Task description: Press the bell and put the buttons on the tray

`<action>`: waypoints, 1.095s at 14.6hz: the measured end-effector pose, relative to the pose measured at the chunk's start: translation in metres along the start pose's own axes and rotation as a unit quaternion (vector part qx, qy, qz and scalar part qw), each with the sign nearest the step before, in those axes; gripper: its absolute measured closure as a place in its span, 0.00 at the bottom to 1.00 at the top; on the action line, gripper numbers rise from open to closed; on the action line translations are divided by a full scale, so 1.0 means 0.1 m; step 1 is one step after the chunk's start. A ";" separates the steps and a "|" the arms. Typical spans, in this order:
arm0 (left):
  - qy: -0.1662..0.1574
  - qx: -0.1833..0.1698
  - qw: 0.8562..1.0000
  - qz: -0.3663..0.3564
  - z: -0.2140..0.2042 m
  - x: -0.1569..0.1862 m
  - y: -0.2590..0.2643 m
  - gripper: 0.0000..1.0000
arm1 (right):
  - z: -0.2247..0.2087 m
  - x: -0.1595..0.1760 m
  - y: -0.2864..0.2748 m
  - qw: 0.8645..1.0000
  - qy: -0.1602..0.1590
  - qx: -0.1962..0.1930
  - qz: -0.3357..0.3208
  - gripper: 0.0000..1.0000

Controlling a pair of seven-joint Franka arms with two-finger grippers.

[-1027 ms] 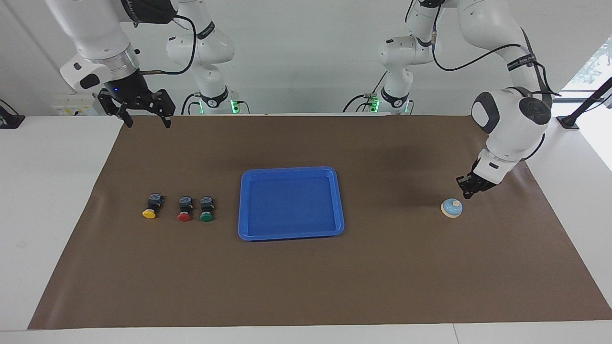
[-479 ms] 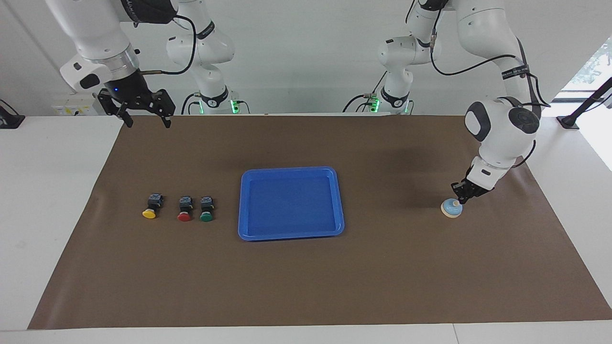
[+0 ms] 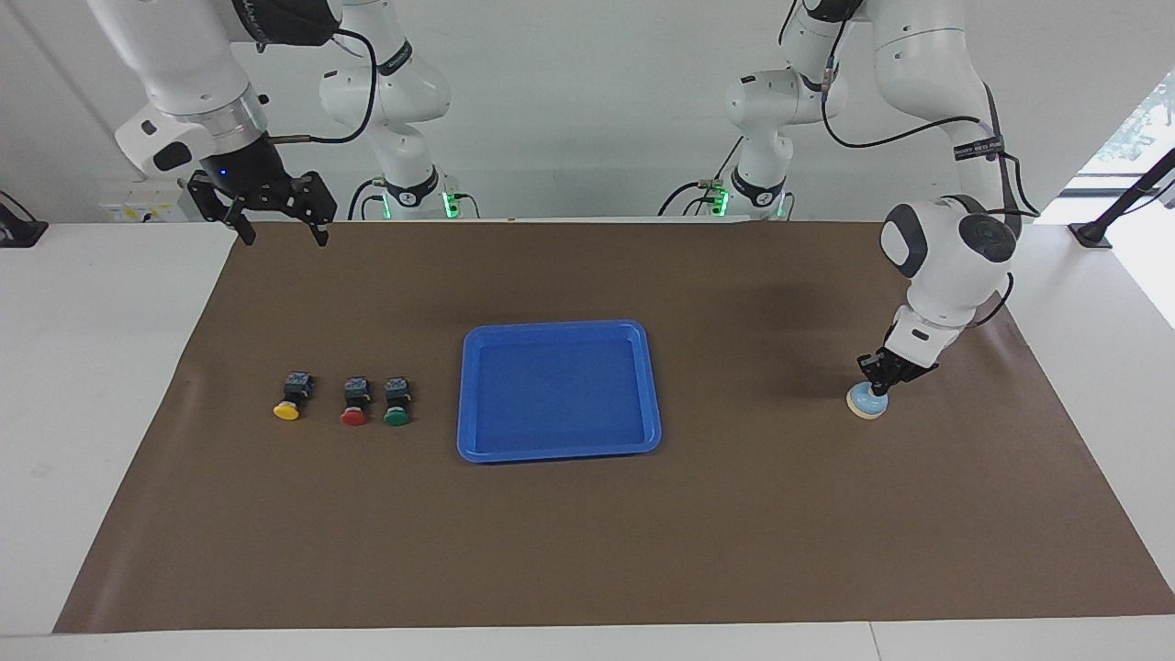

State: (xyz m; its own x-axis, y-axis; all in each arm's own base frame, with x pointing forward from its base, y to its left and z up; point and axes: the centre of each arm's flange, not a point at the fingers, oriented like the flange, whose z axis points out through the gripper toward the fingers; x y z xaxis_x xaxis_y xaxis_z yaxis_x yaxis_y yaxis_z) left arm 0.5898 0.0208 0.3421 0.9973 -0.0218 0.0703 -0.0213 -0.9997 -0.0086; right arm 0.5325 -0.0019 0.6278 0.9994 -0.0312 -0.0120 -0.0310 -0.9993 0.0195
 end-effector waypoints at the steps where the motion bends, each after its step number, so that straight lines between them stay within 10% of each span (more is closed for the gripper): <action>1: -0.014 0.000 1.000 -0.001 -0.09 0.04 -0.02 0.99 | 0.00 0.00 0.00 1.000 0.000 0.000 0.000 0.00; 4: -0.045 -0.001 0.999 -0.004 -0.93 0.33 -0.06 0.93 | 0.00 0.00 0.00 1.000 0.000 0.000 0.000 0.00; 6: -0.040 0.000 0.999 -0.005 -1.76 0.37 -0.06 0.58 | 0.00 0.00 0.00 1.000 0.000 0.000 0.000 0.00; 11: -0.065 0.000 0.998 -0.006 -2.50 -0.02 -0.04 0.05 | 0.00 0.00 0.00 1.000 0.000 0.000 0.000 0.00; 16: -0.075 0.001 0.997 -0.009 -2.95 -0.36 -0.04 0.00 | 0.00 0.00 0.00 1.000 0.000 0.000 0.000 0.00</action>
State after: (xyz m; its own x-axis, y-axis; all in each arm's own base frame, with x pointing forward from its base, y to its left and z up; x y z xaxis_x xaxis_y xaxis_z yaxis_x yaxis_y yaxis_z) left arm 0.5328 0.0239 0.6336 0.9968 -0.0031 -0.0802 -0.0039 -0.9999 -0.0097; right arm 0.5325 -0.0019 0.6278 0.9994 -0.0312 -0.0120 -0.0310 -0.9993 0.0195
